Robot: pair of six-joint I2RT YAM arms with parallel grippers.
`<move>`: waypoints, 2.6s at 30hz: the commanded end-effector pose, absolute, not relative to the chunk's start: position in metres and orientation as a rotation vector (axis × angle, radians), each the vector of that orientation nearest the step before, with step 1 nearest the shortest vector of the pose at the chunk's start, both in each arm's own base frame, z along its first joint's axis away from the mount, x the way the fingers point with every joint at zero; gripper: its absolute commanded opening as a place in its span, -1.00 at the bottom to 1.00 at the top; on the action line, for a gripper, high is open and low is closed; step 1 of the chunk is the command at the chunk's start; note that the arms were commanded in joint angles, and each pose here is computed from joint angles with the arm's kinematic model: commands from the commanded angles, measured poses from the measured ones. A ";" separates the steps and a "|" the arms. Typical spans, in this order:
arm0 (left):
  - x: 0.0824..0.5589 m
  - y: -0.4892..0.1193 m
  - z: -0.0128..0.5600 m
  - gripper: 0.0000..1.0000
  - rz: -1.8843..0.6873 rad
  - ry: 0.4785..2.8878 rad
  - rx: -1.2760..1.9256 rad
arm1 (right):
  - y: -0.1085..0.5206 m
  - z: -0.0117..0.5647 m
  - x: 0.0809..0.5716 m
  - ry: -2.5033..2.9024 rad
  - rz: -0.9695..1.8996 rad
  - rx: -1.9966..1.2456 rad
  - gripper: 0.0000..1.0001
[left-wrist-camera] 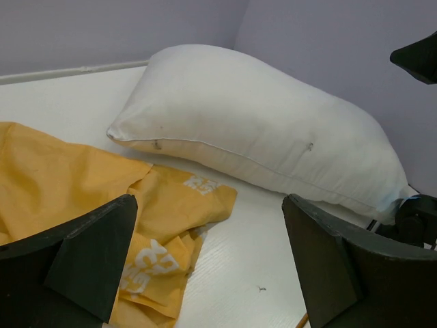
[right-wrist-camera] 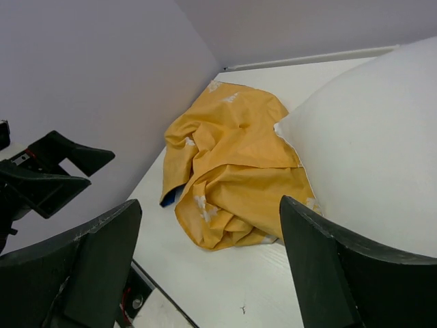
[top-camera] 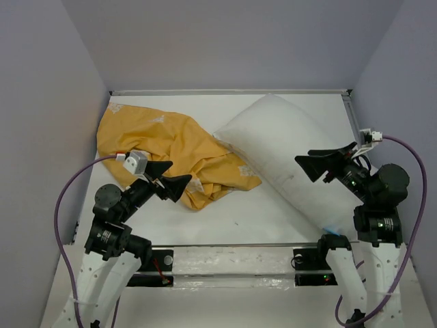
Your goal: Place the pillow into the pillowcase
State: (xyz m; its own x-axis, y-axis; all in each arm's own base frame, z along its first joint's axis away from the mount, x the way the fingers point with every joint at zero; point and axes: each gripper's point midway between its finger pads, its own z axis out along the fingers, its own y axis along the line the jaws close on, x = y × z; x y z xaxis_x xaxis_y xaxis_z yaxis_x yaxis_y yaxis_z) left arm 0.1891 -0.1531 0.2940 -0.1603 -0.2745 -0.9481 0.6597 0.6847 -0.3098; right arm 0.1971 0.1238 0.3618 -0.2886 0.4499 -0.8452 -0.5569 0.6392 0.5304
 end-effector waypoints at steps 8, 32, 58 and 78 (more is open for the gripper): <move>0.216 -0.151 0.307 0.98 -0.797 1.549 0.270 | 0.181 0.329 0.226 1.709 1.151 -0.214 0.44; 0.303 -0.121 0.228 0.47 -0.279 1.944 0.105 | 0.429 0.157 0.287 2.007 1.015 -0.479 0.46; 0.334 -0.214 0.157 0.26 -0.097 2.118 0.507 | 0.381 0.075 0.242 2.117 1.044 -0.387 -1.00; 0.319 -0.223 0.124 0.24 -0.119 2.191 0.594 | 0.372 0.079 0.239 2.119 1.022 -0.377 -1.00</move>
